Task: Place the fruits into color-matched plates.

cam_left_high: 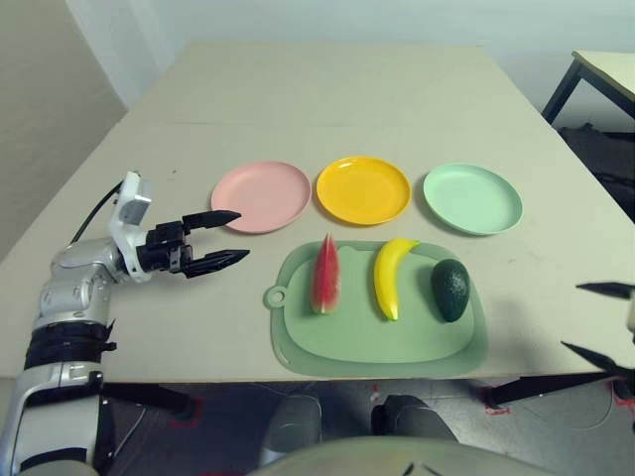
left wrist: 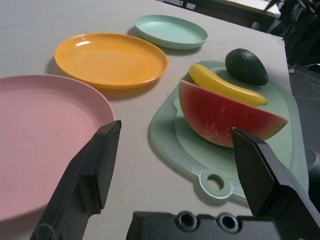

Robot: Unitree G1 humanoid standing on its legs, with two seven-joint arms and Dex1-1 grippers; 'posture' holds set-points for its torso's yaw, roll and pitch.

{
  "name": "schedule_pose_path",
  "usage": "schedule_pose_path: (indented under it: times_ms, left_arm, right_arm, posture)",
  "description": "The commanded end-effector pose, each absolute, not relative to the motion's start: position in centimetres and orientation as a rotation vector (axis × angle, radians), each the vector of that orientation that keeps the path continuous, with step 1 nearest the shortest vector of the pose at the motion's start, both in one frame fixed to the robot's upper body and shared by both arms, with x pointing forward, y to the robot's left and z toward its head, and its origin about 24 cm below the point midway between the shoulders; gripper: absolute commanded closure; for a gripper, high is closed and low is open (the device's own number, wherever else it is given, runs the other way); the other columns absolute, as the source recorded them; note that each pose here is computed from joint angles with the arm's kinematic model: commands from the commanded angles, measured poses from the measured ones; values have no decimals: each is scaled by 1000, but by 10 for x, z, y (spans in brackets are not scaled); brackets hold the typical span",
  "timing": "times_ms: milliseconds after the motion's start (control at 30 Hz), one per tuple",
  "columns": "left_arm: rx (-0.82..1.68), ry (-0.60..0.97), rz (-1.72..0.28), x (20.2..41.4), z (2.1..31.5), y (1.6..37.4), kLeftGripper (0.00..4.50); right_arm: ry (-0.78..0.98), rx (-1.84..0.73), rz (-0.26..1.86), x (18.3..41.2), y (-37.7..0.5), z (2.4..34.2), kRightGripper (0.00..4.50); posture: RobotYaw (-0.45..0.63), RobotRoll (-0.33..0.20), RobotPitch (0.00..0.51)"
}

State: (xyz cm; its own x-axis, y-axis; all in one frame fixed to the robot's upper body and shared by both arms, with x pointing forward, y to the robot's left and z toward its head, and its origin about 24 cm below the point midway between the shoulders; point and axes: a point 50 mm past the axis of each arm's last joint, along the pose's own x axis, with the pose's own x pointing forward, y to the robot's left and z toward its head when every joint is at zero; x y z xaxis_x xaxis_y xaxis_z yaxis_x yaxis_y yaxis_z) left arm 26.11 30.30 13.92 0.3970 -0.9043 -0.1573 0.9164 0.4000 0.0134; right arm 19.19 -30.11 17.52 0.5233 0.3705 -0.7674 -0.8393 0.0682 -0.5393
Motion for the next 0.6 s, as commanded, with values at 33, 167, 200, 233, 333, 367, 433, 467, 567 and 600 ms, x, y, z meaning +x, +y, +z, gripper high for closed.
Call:
schedule_pose_path:
  times_ms: [33,167,200,233,333,367,433,467,567,600]
  left_arm:
    - [105,145,-1187,262,142,299,24]
    - [118,155,-1217,263,141,292,24]
    - [121,155,-1222,264,141,290,24]
    - [120,155,-1228,265,140,288,24]
    - [123,171,-1258,265,136,281,24]
    - [129,179,-1269,265,135,279,24]
    - [131,186,-1286,266,134,276,24]
    - [134,188,-1288,266,133,276,24]
    - [144,197,-1285,266,132,278,24]
    - [145,197,-1283,266,133,279,24]
  right_arm:
    - [550,-1236,1139,207,-293,166,0]
    - [523,-1323,1204,232,-285,162,0]
    - [496,-1333,1240,237,-278,162,0]
    - [472,-1344,1279,241,-272,162,0]
    - [432,-1361,1365,245,-262,161,0]
    - [418,-1360,1385,246,-259,162,0]
    - [392,-1362,1428,245,-253,164,0]
    - [386,-1365,1450,244,-251,164,0]
    - [370,-1369,1497,241,-247,166,0]
    - [362,-1375,1506,240,-245,168,0]
  posture:
    - [229,0,85]
    - [244,0,91]
    - [244,0,97]
    - [237,0,101]
    - [220,0,104]
    - [216,0,108]
    - [207,0,111]
    - [208,0,105]
    - [203,0,99]
    - [205,0,97]
